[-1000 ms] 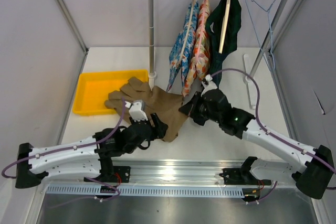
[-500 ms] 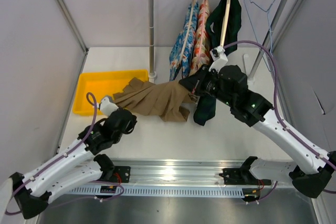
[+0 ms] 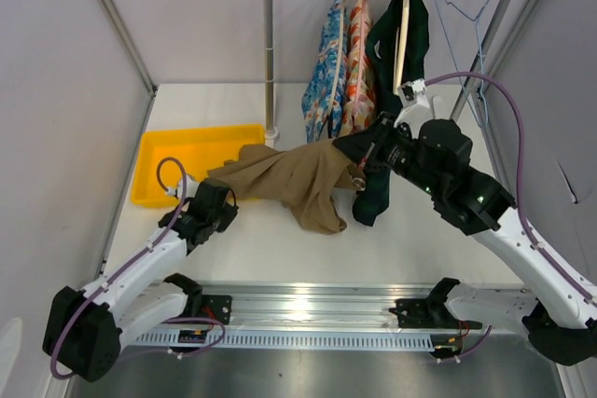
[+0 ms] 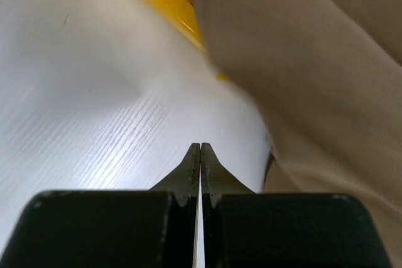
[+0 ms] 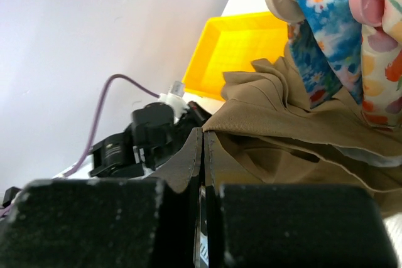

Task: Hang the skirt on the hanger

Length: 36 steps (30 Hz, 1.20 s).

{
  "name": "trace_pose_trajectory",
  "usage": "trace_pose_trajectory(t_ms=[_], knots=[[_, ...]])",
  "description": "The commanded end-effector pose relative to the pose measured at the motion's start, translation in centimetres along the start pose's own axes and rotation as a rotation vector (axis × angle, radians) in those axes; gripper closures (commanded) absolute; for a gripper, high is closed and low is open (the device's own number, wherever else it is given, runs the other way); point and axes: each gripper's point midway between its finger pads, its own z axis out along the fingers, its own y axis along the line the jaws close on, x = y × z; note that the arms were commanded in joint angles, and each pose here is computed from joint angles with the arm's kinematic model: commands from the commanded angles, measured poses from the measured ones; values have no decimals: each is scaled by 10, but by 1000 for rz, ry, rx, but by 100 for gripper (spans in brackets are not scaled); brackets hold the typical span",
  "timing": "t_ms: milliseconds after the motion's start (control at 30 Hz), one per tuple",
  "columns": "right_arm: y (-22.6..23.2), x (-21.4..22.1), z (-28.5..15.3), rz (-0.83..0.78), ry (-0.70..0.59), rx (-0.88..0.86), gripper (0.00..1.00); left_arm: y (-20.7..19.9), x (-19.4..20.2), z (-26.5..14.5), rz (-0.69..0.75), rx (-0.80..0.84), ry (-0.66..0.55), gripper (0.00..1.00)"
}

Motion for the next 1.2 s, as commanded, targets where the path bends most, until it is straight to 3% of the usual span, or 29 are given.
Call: trace_pose_trajectory(t_ms=[0,233,500,833,933,1167], knots=[[48,-55,-36,-4,-167,-147,100,-12,-5,16,-67,31,-1,100],[41,-49,-59,18,-175,-145,100,-1,-24,49,-143,-51,-20,100],[31,-35,-66,19,-133,-123,100,-26,-53,65,-126,-31,-65,100],[8,41,-25,43,95,-89,100,-48,-79,68,-53,10,-87,96],[-9,83,2,37,200,-36,100,-61,-83,55,-10,73,-82,92],[-47,159,56,-8,325,87,100,-80,-77,-8,118,256,-87,60]])
